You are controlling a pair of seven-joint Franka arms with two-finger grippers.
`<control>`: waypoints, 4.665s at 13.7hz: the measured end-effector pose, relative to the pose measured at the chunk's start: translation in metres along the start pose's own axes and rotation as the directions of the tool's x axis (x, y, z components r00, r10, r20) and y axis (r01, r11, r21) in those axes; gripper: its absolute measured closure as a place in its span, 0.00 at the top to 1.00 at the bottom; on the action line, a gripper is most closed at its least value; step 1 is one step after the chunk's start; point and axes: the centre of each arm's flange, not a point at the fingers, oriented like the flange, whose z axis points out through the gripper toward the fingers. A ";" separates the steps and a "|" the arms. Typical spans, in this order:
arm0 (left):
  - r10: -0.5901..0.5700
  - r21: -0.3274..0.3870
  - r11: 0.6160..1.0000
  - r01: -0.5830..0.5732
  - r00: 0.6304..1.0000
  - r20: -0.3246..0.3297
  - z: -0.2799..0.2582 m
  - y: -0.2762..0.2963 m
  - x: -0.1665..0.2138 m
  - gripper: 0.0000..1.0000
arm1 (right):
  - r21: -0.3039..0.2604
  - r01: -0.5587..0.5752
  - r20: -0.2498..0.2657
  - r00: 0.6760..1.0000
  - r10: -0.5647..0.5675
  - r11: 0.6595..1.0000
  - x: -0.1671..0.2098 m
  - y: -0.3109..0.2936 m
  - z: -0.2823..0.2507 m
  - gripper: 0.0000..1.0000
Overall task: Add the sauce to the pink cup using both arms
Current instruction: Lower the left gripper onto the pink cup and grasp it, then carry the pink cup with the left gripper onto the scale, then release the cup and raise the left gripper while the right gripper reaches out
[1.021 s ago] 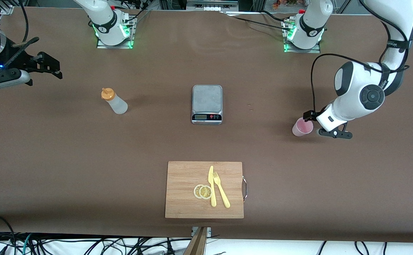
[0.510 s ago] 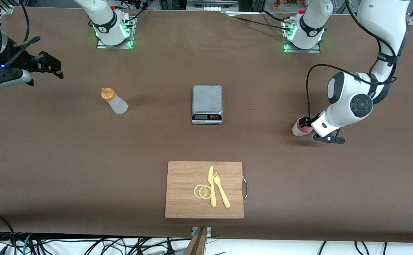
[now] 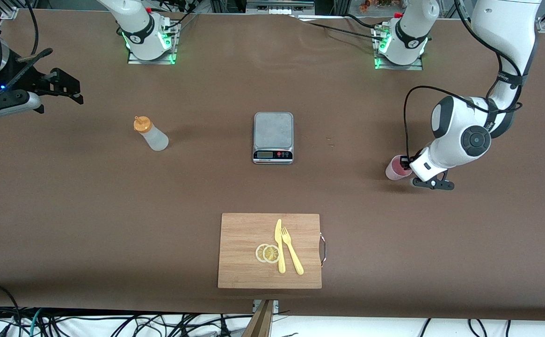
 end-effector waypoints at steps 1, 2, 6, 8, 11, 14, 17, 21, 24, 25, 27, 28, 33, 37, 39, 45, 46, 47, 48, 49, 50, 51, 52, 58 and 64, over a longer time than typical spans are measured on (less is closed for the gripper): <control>0.000 0.000 1.000 0.000 1.000 -0.002 -0.002 0.000 0.001 0.04 | 0.000 0.000 0.000 1.000 0.000 1.000 0.000 0.000 0.000 1.00; 0.001 0.000 1.000 -0.001 1.000 -0.004 -0.006 0.001 0.001 0.04 | 0.000 0.000 0.000 1.000 0.000 1.000 0.000 0.000 0.000 1.00; 0.007 -0.003 1.000 -0.007 1.000 0.029 -0.034 0.010 0.008 0.04 | 0.000 0.000 -0.003 1.000 0.000 1.000 0.000 0.000 0.000 1.00; -0.010 -0.010 1.000 0.010 0.998 0.065 -0.060 0.046 0.010 0.04 | -0.001 0.000 -0.006 1.000 0.000 1.000 0.001 0.000 -0.001 1.00; -0.059 -0.031 0.998 0.061 0.997 0.047 -0.088 0.155 0.003 0.04 | -0.001 -0.001 -0.007 1.000 0.001 1.000 0.001 0.000 -0.001 1.00; -0.117 -0.055 0.992 0.118 0.993 0.023 -0.106 0.258 -0.016 0.04 | -0.001 -0.001 -0.007 1.000 0.001 1.000 0.001 0.000 -0.001 1.00; -0.158 -0.065 0.985 0.160 0.987 0.036 -0.097 0.343 -0.035 0.04 | -0.001 -0.001 -0.007 1.000 0.001 1.000 0.001 0.001 -0.001 1.00; -0.123 -0.088 0.988 0.127 0.991 0.049 -0.062 0.432 -0.065 0.04 | -0.001 -0.002 -0.008 1.000 0.002 1.000 0.001 0.001 -0.001 1.00; -0.120 -0.077 0.989 0.126 0.990 0.080 -0.034 0.440 -0.068 0.04 | 0.000 -0.006 -0.006 1.000 0.006 1.000 0.001 0.003 0.000 1.00; -0.126 -0.074 0.988 0.133 0.988 0.086 -0.028 0.438 -0.065 0.04 | 0.000 -0.007 -0.005 1.000 0.007 1.000 0.001 0.004 0.000 1.00; -0.140 -0.071 0.987 0.147 0.986 0.093 -0.022 0.433 -0.059 0.07 | 0.000 -0.008 -0.004 1.000 0.008 1.000 0.001 0.005 0.001 1.00; -0.152 -0.071 0.985 0.158 0.984 0.093 -0.022 0.433 -0.059 0.14 | 0.000 -0.008 -0.004 1.000 0.008 1.000 0.001 0.005 0.001 1.00; -0.180 -0.058 0.981 0.186 0.979 0.098 -0.047 0.422 -0.050 0.63 | -0.001 -0.017 -0.012 1.000 0.017 1.000 0.002 0.010 0.000 1.00; -0.230 -0.022 0.972 0.232 0.970 0.074 -0.131 0.383 -0.048 1.00 | 0.003 -0.018 0.011 1.000 0.018 1.000 0.009 0.012 0.013 1.00; -0.275 -0.012 0.961 0.276 0.960 0.054 -0.171 0.350 -0.045 1.00 | 0.007 -0.013 0.030 0.999 0.013 1.000 0.015 0.013 0.024 1.00; -0.282 -0.005 0.959 0.282 0.959 0.017 -0.245 0.257 -0.039 1.00 | 0.049 0.281 0.099 0.953 -0.285 0.958 0.014 -0.003 0.039 1.00; -0.244 -0.003 0.970 0.244 0.970 0.016 -0.255 0.238 -0.038 1.00 | 0.068 0.351 0.104 0.929 -0.356 0.934 0.015 -0.004 0.044 1.00; -0.194 0.003 0.981 0.194 0.981 0.024 -0.262 0.219 -0.037 1.00 | 0.091 0.403 0.099 0.906 -0.411 0.911 0.017 -0.006 0.049 1.00; -0.151 0.012 0.988 0.151 0.988 0.042 -0.266 0.204 -0.039 1.00 | 0.112 0.447 0.090 0.885 -0.457 0.888 0.018 -0.006 0.052 1.00; -0.124 0.019 0.992 0.124 0.991 0.056 -0.268 0.196 -0.041 1.00 | 0.131 0.488 0.078 0.863 -0.500 0.863 0.019 -0.006 0.055 1.00; -0.102 0.022 0.995 0.100 0.993 0.064 -0.270 0.192 -0.043 1.00 | 0.149 0.521 0.064 0.843 -0.534 0.840 0.020 -0.005 0.057 1.00; -0.070 0.023 0.997 0.068 0.995 0.068 -0.273 0.189 -0.045 1.00 | 0.165 0.549 0.052 0.825 -0.563 0.820 0.021 -0.003 0.061 1.00; -0.038 0.023 0.999 0.036 0.997 0.069 -0.278 0.182 -0.047 1.00 | 0.180 0.575 0.035 0.807 -0.589 0.798 0.023 0.001 0.067 1.00; 0.020 0.010 1.000 -0.020 1.000 0.015 -0.318 0.044 -0.046 1.00 | 0.264 0.728 -0.108 0.674 -0.731 0.632 0.016 0.045 0.133 1.00; -0.006 0.079 0.997 0.010 0.999 -0.043 -0.351 -0.028 -0.066 1.00 | 0.317 0.858 -0.345 0.501 -0.793 0.404 -0.010 0.116 0.193 1.00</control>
